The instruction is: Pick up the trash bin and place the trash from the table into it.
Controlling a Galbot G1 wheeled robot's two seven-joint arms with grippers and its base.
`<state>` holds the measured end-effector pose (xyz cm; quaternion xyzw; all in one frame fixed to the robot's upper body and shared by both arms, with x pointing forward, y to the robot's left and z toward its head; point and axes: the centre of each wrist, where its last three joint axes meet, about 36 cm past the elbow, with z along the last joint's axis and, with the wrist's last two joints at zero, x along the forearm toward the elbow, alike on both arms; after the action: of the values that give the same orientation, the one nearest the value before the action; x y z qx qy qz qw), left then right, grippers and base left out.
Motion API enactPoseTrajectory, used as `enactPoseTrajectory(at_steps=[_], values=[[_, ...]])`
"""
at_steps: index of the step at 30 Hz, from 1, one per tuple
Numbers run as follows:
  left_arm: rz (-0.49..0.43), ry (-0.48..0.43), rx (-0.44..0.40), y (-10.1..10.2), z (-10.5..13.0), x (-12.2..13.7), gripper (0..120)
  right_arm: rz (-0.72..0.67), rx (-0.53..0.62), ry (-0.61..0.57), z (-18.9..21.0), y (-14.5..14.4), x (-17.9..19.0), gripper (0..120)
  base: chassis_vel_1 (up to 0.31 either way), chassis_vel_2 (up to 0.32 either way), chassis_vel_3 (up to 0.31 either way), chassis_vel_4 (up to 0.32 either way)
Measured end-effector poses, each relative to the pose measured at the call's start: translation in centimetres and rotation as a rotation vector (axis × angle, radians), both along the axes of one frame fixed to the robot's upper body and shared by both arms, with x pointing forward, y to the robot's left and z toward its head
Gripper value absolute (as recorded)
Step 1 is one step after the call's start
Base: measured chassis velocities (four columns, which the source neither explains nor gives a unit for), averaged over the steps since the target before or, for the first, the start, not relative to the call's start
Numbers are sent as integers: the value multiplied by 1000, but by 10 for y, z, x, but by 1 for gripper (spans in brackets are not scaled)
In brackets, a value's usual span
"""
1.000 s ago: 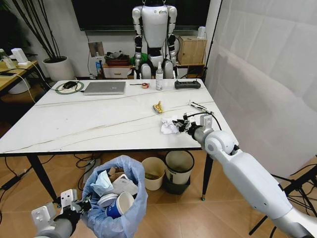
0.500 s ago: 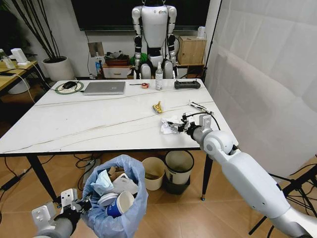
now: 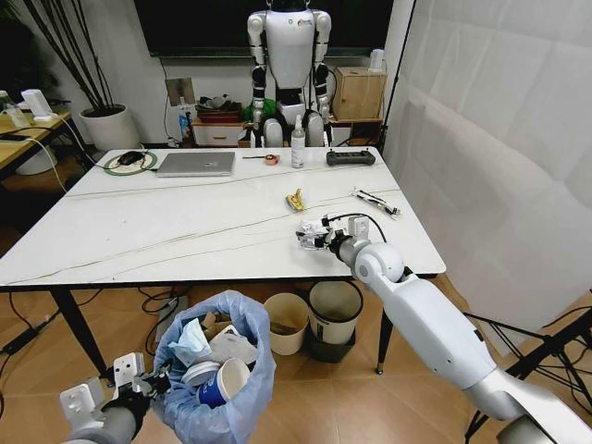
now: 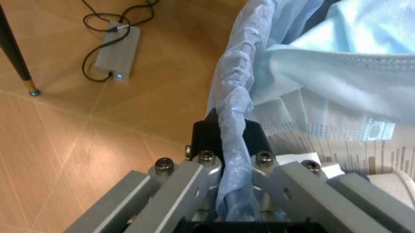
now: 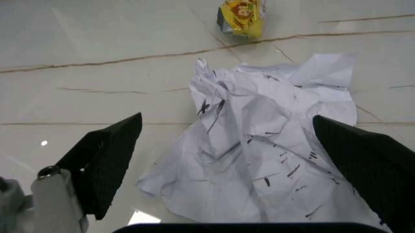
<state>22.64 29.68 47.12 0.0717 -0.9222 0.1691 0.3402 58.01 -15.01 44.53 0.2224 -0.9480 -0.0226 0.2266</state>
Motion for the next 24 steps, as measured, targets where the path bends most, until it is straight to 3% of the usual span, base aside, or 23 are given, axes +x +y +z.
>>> enactPoseTrajectory(at_steps=[3, 5, 7, 11, 17, 20, 22, 24], values=[[1, 2, -1, 0, -1, 0, 0, -6, -16, -6, -3, 1, 4, 84, 0, 0, 0, 0], [1, 2, -1, 0, -1, 0, 0, -6, -16, -6, -3, 1, 4, 84, 0, 0, 0, 0], [1, 1, -1, 1, -1, 1, 0, -8, -21, -6, -4, 0, 5, 71, 0, 0, 0, 0], [1, 0, -1, 1, -1, 1, 0, -7, -22, -6, -5, -1, 5, 60, 0, 0, 0, 0], [1, 2, -1, 2, -3, 3, 0, -7, -30, -5, -8, -3, 5, 35, 0, 0, 0, 0], [1, 2, -1, 2, -3, 3, 0, -7, -31, -4, -9, -3, 4, 32, 0, 0, 0, 0], [1, 2, -2, 3, -3, 4, 0, -2, -41, -1, -13, -3, 3, 12, 0, 0, 0, 0], [2, 1, -3, 3, -3, 5, 0, 0, -43, -3, -12, -3, 4, 4, 0, 0, 0, 0]])
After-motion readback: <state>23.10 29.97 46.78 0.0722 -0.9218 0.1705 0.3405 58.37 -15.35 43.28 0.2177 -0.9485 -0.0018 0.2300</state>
